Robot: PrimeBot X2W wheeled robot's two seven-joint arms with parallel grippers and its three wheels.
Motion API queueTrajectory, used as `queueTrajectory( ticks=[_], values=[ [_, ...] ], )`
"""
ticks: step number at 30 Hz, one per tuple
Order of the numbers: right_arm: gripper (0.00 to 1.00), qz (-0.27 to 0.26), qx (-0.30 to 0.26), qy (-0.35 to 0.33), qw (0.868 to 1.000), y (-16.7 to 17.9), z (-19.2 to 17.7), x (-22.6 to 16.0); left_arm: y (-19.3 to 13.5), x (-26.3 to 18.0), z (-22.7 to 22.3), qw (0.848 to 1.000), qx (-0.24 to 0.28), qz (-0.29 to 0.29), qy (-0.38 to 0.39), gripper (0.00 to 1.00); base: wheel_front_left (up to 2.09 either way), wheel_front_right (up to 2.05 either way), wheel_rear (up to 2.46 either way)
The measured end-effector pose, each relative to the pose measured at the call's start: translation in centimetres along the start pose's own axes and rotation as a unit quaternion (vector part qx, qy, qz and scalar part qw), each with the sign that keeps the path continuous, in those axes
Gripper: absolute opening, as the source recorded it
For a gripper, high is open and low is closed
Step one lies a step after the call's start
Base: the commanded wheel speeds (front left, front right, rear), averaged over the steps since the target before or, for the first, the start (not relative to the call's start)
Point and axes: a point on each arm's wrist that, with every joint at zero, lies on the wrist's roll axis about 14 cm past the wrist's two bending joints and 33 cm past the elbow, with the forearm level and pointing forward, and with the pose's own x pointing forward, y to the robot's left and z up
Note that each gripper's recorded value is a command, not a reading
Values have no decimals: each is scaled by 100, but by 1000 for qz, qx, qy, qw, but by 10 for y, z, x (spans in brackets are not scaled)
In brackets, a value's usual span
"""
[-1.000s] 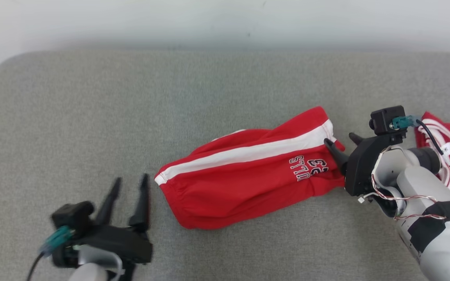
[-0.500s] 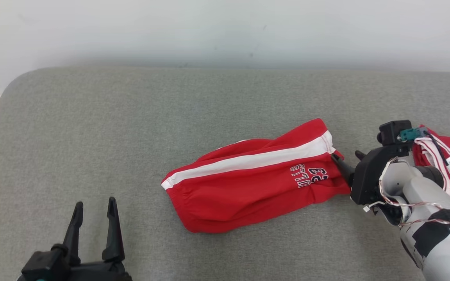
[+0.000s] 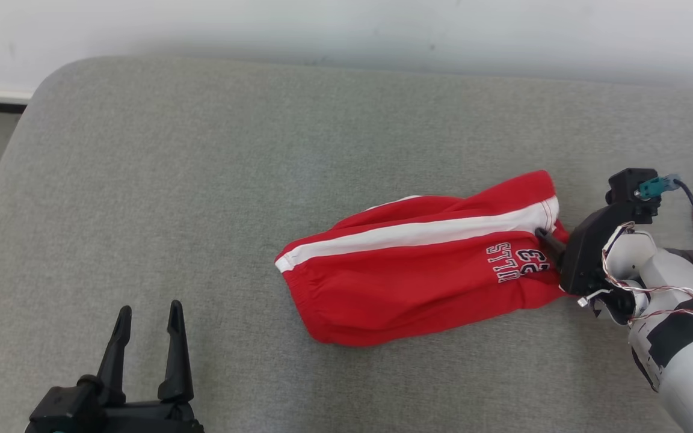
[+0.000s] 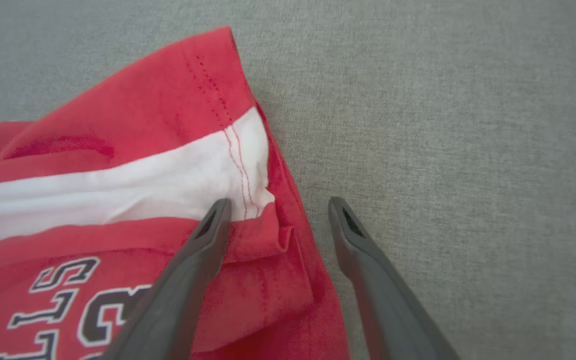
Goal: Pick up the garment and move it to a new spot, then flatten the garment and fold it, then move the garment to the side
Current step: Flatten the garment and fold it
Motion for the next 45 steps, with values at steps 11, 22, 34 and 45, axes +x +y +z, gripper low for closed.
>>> queueTrajectory(
  ticks=[11, 22, 34, 45],
  values=[
    [1, 8, -6, 43, 999, 11, -19, 17, 6, -3, 0, 1000, -3, 16, 2, 100, 0, 0, 0],
    [0, -4, 18, -3, 1000, 4, -20, 6, -12, 0, 1, 1000, 2, -17, -2, 100, 0, 0, 0],
    [0, -83, 31, -91, 992, -59, -3, -41, -36, 4, -1, 999, -7, -53, -3, 100, 0, 0, 0],
    [0, -151, 10, -156, 976, -105, 16, -96, -52, -2, 7, 997, -17, -78, -13, 100, 0, 0, 0]
  ],
)
